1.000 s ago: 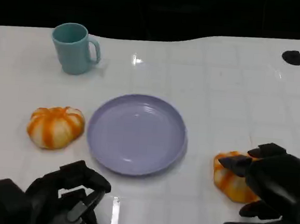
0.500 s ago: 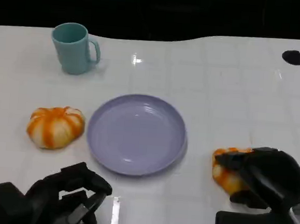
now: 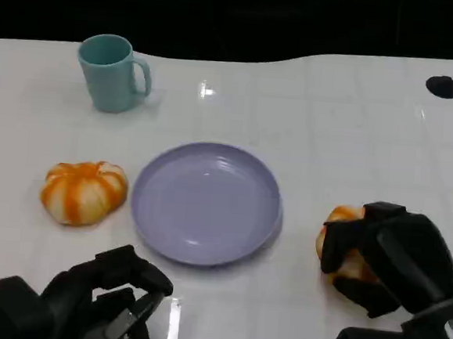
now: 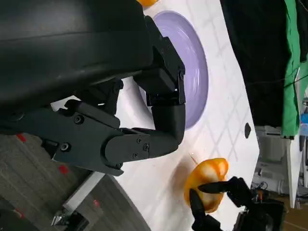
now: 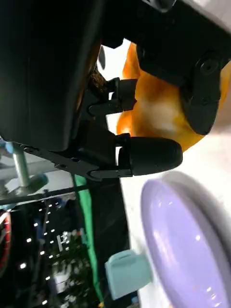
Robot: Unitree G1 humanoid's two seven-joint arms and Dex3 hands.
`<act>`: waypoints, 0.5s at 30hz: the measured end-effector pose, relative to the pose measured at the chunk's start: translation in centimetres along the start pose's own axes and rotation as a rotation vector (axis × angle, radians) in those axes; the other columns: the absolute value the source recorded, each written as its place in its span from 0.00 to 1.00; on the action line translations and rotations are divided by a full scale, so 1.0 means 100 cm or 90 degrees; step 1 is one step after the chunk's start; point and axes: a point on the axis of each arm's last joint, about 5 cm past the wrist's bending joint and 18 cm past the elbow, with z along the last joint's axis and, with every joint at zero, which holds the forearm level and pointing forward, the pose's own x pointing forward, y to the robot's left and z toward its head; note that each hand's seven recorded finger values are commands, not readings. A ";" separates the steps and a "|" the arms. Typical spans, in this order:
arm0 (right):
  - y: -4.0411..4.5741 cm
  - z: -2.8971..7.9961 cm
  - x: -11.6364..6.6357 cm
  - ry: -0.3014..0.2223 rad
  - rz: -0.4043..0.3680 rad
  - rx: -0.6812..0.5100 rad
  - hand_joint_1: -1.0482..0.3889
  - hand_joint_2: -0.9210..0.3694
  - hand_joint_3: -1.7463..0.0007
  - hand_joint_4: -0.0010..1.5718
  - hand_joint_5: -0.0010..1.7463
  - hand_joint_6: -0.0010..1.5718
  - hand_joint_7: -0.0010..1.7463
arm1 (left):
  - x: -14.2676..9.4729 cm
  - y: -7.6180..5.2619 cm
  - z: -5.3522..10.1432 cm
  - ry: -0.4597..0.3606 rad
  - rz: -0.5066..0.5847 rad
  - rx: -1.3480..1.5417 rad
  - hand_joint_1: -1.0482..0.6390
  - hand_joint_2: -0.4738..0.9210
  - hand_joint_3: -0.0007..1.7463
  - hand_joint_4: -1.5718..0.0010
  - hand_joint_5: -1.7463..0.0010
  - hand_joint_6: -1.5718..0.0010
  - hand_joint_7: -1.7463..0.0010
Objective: Grasp the bread from the table and place it into the plate.
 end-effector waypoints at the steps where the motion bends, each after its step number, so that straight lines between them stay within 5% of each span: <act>1: -0.0002 0.001 0.002 -0.006 -0.009 0.003 0.76 0.60 0.19 0.67 1.00 0.59 0.89 | 0.000 0.000 0.000 0.000 0.000 0.000 0.35 0.98 0.27 0.54 0.00 0.56 0.27; 10: 0.0009 0.011 0.012 -0.030 -0.050 0.054 0.76 0.59 0.14 0.69 1.00 0.56 0.94 | 0.000 -0.001 -0.001 0.002 0.000 0.002 0.36 0.97 0.28 0.54 0.00 0.56 0.27; 15: -0.0027 0.018 0.020 -0.036 -0.034 0.119 0.74 0.63 0.09 0.68 1.00 0.55 0.93 | 0.000 -0.002 -0.001 0.004 0.005 0.009 0.36 0.97 0.29 0.54 0.00 0.56 0.27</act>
